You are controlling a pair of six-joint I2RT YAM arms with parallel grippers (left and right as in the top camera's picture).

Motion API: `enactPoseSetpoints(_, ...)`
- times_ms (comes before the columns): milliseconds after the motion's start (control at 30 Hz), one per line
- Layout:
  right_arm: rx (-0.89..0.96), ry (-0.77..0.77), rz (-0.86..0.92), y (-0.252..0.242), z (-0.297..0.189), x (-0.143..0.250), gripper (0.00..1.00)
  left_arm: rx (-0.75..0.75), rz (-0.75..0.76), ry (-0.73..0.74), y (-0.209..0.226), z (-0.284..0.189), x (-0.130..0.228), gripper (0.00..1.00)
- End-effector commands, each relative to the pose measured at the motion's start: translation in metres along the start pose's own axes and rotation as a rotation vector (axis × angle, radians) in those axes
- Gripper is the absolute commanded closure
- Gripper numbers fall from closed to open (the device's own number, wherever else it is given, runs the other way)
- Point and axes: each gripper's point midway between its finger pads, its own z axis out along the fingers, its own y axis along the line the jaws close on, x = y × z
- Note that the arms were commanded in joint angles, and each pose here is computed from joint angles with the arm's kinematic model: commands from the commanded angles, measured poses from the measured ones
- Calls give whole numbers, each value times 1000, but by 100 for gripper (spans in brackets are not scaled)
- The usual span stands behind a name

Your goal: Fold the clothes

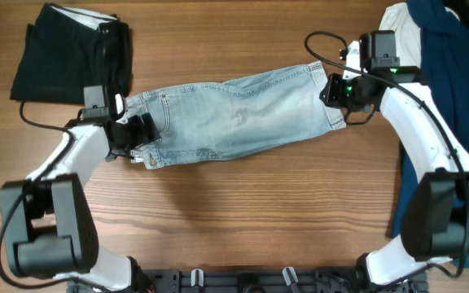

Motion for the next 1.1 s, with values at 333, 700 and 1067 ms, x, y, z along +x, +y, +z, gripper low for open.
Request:
enactPoseSetpoints(333,125,209,39,-53,118,47,96,71,82,-48,4,3,-17,3)
enactPoseSetpoints(700,86,201,121,-63,114,43,96,122,134,116,-27,41,29,95)
enactPoseSetpoints(1067,-69,204,-3,-22,66,-3,96,126,69,45,-36,-40,-7,96)
